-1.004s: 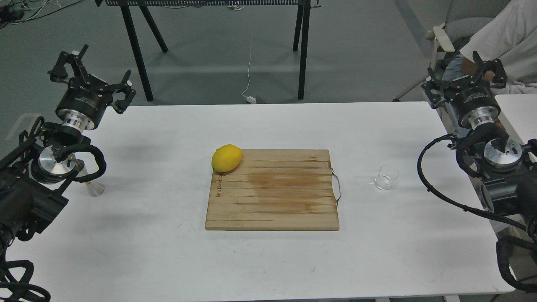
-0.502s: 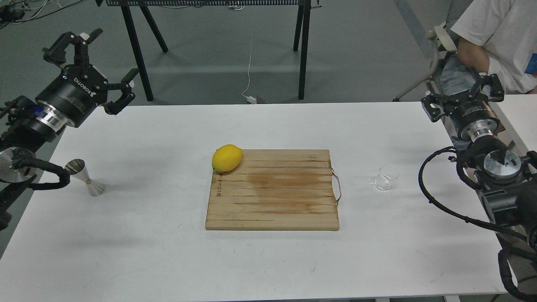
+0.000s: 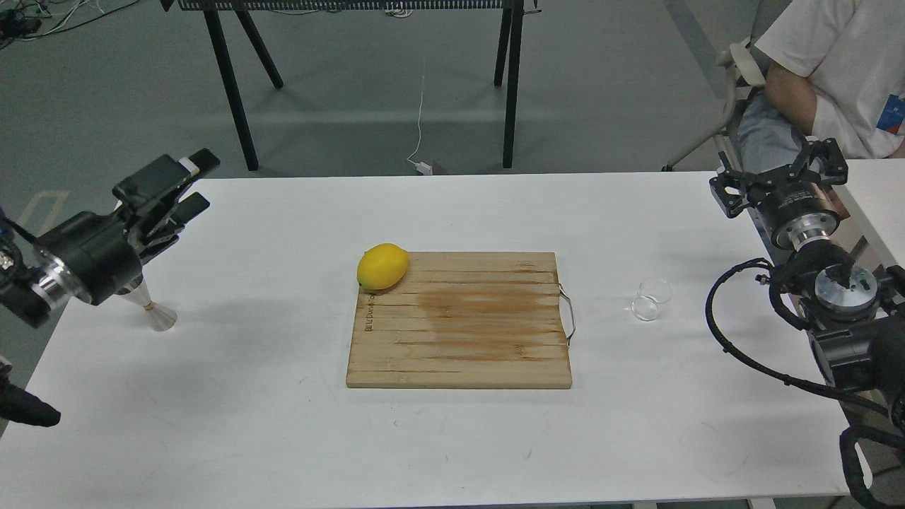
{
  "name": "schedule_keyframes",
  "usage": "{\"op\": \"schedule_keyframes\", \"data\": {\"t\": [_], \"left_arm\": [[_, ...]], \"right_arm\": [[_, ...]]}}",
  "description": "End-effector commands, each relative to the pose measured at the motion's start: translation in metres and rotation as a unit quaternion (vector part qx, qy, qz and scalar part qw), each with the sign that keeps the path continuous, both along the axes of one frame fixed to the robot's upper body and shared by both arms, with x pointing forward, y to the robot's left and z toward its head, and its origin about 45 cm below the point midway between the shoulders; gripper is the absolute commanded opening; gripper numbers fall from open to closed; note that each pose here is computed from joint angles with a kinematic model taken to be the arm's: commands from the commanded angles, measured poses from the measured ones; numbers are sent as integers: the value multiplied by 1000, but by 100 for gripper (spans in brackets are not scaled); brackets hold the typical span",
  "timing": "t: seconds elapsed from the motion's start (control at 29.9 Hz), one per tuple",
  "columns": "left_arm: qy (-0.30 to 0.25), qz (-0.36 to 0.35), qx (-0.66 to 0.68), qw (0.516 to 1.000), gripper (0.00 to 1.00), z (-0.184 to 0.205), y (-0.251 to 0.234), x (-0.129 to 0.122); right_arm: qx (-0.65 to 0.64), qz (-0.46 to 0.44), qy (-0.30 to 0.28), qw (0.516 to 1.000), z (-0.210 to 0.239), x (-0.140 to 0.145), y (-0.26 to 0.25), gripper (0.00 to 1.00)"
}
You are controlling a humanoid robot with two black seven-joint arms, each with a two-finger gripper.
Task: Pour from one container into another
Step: 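Lower the left gripper toward the metal jigger near the board edge, then grasp the metal jigger with the left gripper and lift it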
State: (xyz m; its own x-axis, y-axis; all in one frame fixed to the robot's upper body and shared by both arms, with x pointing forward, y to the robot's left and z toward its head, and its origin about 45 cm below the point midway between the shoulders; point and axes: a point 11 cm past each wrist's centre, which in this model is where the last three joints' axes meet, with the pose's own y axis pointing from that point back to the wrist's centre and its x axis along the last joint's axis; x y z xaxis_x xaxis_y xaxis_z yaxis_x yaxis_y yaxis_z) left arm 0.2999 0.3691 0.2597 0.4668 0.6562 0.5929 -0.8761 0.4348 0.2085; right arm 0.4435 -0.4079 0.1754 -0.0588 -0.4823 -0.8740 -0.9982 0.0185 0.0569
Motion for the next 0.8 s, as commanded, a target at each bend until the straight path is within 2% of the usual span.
{"op": "schedule_keyframes", "data": {"t": [0.0, 0.17, 0.27, 0.4, 0.54, 0.77], "left_arm": [[-31, -14, 134, 990, 94, -25, 16, -23], [-58, -13, 299, 952, 94, -77, 60, -58], [-20, -31, 366, 930, 94, -116, 83, -77], [4, -30, 418, 908, 94, -152, 107, -83], [22, -5, 439, 898, 94, -178, 122, -81], [8, 28, 438, 898, 93, -188, 115, -48]], "right_arm": [[-1, 0, 6, 1000, -5, -3, 0, 100], [1, 2, 6, 1000, -6, -3, 3, 100], [2, 3, 7, 1000, -7, -3, 4, 100], [2, 3, 7, 1000, -8, -3, 4, 100], [3, 1, 11, 1000, -11, -6, 2, 100], [2, 1, 11, 1000, -11, -6, 2, 100]]}}
